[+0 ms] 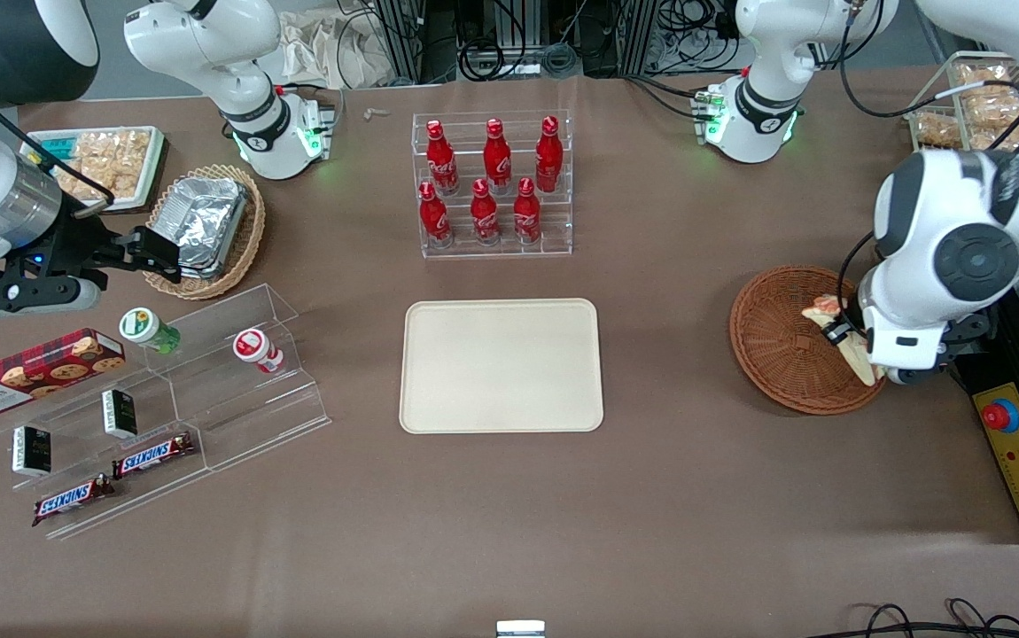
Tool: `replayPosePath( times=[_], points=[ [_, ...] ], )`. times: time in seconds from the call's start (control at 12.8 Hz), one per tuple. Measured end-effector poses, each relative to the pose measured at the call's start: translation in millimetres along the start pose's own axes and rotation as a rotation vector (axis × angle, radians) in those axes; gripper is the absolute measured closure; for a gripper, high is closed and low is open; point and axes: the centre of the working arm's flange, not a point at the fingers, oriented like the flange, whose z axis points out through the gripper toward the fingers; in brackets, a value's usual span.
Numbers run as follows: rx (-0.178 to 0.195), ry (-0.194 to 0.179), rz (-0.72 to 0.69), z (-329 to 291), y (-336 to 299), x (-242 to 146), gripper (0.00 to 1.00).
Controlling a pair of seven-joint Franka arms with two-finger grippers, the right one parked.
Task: Place sandwich from basket to tray
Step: 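Lift the sandwich and carry it with the left gripper to the tray, then lower the sandwich onto the tray and open the left gripper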
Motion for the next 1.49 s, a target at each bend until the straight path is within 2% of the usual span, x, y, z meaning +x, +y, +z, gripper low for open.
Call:
replayPosePath(
  times=[0.16, 0.31, 0.39, 0.47, 0.63, 0.86, 1.17, 1.33, 1.49],
  points=[
    [-0.065, 0.002, 0.054, -57, 15, -17, 0.79],
    [-0.126, 0.030, 0.132, -103, 44, -52, 0.79],
    [-0.145, 0.039, 0.181, -116, 61, -74, 0.79],
    [-0.165, 0.029, 0.227, -122, 78, -96, 0.79],
    [-0.209, -0.016, 0.307, -118, 112, -132, 0.79],
    [-0.269, -0.005, 0.405, -85, 177, -177, 0.79],
    [-0.288, -0.010, 0.466, 5, 242, -212, 0.79],
    [-0.261, 0.003, 0.501, 52, 266, -224, 0.79],
    [-0.225, 0.038, 0.504, 93, 286, -229, 0.79]
  ],
)
